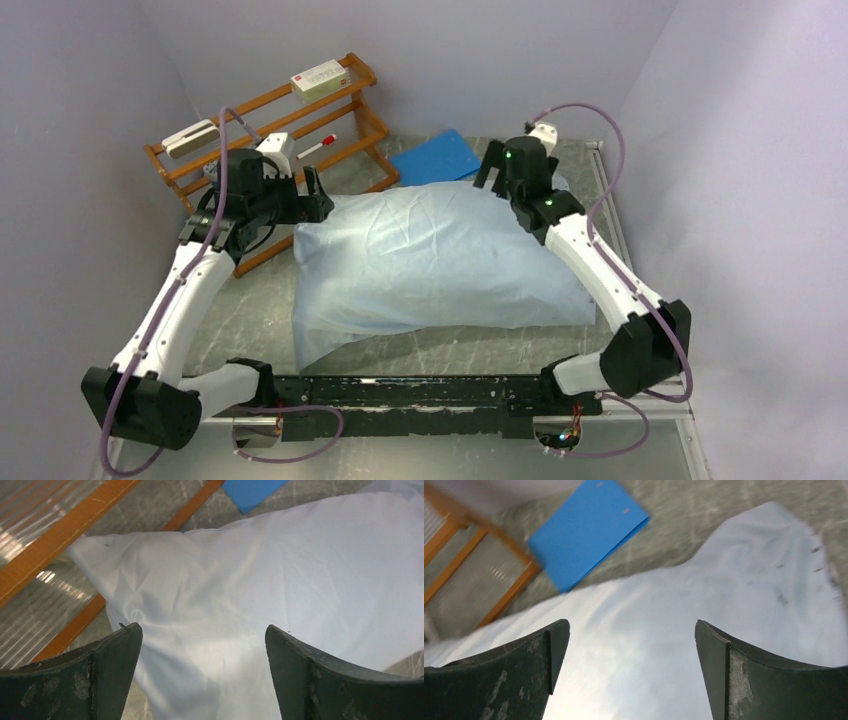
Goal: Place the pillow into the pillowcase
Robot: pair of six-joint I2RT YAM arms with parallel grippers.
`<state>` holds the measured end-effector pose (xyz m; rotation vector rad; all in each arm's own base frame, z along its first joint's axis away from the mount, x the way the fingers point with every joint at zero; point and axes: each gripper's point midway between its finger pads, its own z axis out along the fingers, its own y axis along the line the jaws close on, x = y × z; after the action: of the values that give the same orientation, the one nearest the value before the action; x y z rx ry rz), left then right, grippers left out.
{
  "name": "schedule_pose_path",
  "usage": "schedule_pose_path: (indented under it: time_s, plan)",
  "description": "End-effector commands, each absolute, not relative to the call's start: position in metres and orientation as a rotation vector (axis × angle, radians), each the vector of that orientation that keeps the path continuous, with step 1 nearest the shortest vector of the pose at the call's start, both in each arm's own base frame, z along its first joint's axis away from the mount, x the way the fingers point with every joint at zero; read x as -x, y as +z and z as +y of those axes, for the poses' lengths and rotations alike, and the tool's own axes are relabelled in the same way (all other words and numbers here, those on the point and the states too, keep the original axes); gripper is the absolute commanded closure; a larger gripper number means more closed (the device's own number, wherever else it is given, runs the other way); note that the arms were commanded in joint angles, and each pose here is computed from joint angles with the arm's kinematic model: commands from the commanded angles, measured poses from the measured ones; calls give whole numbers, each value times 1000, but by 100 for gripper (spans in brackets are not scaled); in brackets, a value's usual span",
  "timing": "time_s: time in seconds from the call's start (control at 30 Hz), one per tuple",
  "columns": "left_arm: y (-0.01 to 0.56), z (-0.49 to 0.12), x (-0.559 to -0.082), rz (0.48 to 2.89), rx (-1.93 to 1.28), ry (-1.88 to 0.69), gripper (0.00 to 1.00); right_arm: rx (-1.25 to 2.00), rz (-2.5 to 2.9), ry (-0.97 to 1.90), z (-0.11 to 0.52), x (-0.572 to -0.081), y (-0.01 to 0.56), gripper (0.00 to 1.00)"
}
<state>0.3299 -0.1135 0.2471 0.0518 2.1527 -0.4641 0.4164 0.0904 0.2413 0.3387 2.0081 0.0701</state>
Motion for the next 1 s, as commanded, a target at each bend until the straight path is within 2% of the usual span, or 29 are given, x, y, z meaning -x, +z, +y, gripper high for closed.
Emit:
schedule_pose_path:
  time_s: [0.0, 0.23, 0.53, 0.97]
  plan:
    - [284, -117, -309, 2075, -190, -479, 3, -276, 2048, 128, 120, -381, 245, 0]
    - [331, -131, -280, 1874, -278, -594, 3, -58, 1925, 497, 167, -338, 312, 0]
    - [396, -130, -245, 1689, -268, -652, 3, 12, 1824, 619, 163, -292, 362, 0]
    - [386, -132, -231, 1674, -253, -703, 3, -37, 1805, 680, 158, -274, 357, 0]
